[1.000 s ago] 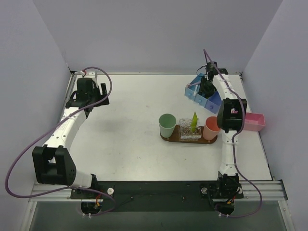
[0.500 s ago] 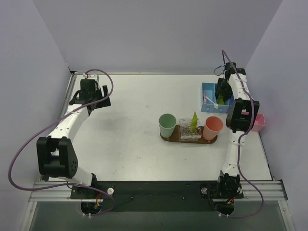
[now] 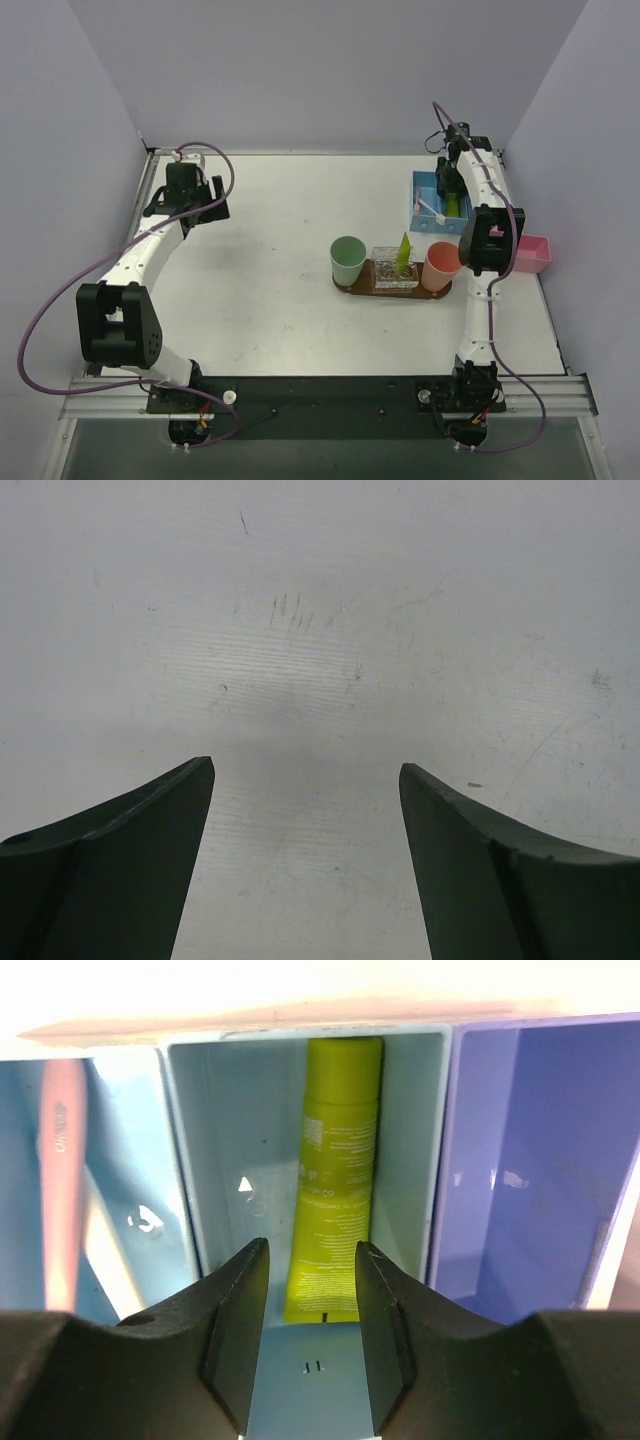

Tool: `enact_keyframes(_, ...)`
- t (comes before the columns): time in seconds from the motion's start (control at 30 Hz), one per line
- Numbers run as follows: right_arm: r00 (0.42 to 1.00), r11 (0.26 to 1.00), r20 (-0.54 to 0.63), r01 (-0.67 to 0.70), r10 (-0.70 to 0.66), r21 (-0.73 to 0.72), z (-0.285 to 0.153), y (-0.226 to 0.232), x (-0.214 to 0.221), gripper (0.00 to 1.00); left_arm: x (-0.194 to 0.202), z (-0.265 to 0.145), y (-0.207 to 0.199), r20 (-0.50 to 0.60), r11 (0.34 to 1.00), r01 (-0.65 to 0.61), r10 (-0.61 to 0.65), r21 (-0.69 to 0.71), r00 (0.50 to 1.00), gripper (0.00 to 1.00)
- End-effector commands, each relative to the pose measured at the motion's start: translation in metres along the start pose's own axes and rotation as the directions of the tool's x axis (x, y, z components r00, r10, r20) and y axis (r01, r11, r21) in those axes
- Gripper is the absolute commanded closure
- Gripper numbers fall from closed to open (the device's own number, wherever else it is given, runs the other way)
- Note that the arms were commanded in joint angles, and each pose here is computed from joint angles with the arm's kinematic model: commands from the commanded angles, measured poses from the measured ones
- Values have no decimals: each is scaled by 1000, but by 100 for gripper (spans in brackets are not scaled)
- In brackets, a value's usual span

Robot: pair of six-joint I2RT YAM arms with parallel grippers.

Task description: Prepare toiletry sets of a toothbrush and toothpaste on the tray

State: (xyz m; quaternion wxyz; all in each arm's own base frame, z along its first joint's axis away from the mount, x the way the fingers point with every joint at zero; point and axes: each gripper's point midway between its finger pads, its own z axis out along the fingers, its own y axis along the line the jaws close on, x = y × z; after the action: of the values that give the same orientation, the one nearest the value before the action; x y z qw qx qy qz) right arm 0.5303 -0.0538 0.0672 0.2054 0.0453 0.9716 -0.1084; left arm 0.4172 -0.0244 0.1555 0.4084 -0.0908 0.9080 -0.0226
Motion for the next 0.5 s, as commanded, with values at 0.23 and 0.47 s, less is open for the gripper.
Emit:
enact_keyframes(0.23,997,997,-80,-11,17,78,22,-12,24,65,-38,-10,-4,95,999,31,-33,23,995,14)
enact_keyframes(0.47,987,998,-151,-51,54,28,37,1,47,63,-40,-10,-3,100,999,33,-35,22,994,14)
